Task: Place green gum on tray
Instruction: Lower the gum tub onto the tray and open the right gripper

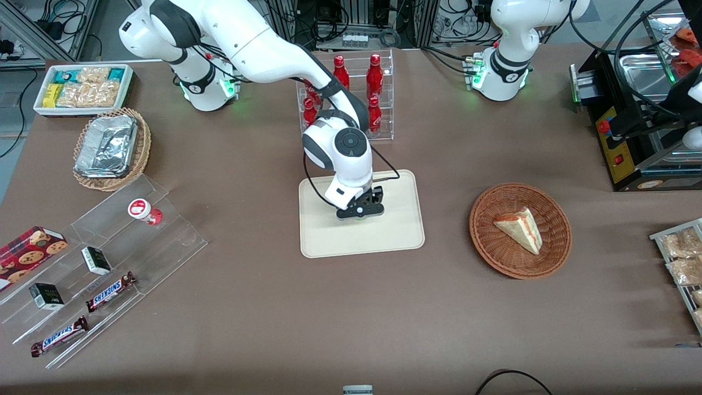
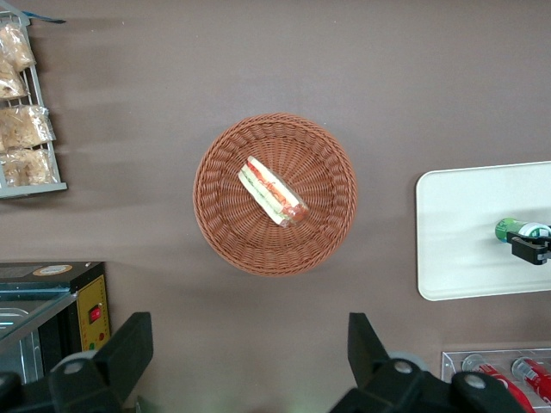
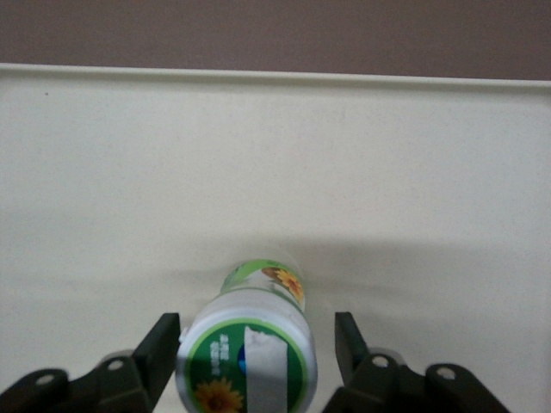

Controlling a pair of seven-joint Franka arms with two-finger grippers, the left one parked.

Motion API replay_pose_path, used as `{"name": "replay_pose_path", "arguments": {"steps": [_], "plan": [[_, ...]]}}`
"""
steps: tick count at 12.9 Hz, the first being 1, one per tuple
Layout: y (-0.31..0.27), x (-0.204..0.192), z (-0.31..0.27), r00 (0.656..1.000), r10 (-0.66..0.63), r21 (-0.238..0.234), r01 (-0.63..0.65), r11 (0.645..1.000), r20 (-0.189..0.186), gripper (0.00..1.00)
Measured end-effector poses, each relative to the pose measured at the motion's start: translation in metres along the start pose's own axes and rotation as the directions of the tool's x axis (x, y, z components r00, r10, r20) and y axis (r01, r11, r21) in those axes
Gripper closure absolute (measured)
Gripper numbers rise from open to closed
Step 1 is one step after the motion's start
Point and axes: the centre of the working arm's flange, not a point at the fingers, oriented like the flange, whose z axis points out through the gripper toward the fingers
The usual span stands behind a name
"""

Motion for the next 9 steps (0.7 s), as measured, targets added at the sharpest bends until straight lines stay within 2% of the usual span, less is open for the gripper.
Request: {"name": "replay_pose_path", "arguments": {"steps": [1, 2, 5, 9], "plan": [[0.0, 0.0, 0.001, 1.0, 0.0, -0.001, 0.0, 1.0, 0.0, 0.05], [0.001, 0.001, 0.0, 1.0, 0.001, 0.0, -0.001, 1.0, 0.0, 0.0], [0.007, 0.008, -0.008, 1.0, 0.013, 0.0, -0.013, 1.0, -0.004, 0.0], [0.034, 0.025, -0.08, 0.997, 0.059, -0.038, -0.058, 0.998, 0.045, 0.0]]}}
